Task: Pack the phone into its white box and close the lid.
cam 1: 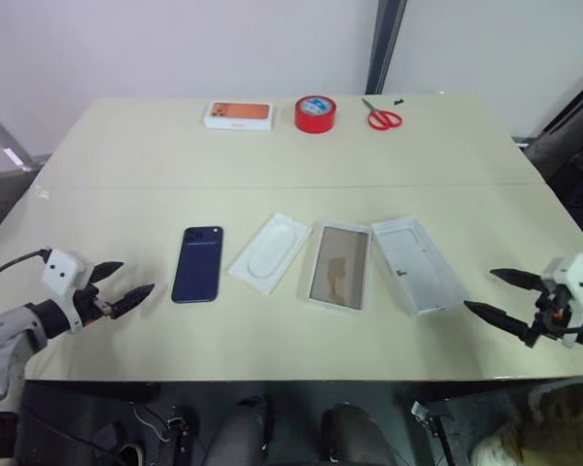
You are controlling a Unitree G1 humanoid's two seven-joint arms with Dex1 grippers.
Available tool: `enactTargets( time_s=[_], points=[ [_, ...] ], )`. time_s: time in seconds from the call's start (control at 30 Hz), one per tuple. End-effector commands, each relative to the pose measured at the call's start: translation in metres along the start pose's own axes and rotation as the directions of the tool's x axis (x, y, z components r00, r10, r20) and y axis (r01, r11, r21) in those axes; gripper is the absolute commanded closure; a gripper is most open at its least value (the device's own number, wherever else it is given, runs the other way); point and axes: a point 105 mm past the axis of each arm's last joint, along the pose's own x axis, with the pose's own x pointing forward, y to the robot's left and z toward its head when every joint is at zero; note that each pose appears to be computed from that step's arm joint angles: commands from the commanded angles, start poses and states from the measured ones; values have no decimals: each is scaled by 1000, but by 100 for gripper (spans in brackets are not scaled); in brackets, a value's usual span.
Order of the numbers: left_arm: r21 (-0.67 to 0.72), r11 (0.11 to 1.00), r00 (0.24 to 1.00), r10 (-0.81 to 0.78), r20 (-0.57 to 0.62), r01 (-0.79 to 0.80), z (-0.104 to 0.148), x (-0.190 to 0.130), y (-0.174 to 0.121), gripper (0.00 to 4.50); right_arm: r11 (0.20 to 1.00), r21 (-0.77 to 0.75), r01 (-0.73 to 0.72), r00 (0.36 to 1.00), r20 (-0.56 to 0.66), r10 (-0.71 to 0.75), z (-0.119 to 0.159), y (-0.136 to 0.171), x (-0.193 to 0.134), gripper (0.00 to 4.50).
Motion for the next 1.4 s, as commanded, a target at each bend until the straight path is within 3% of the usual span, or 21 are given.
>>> enactTargets(
  time_s=[0.03, 0.8, 1.2, 1.4],
  points=[
    [46, 999, 998, 19, 55, -21, 16, -3, 7, 0, 996, -92, 5, 1000, 14, -4, 16, -2, -5, 4],
    [38, 997, 994, -67, 82, 64, 45, 33, -12, 0, 984, -179, 22, 997, 72, -9, 39, -1, 21, 4],
    [-155, 960, 972, -219, 89, 231, 66, 104, -52, 0, 917, -376, -132, 972, 134, 195, 85, 44, 75, 4],
    [-303, 889, 939, -337, 72, 342, 66, 140, -79, 0, 915, -374, -153, 957, 176, 232, 93, 57, 96, 4]
  ],
)
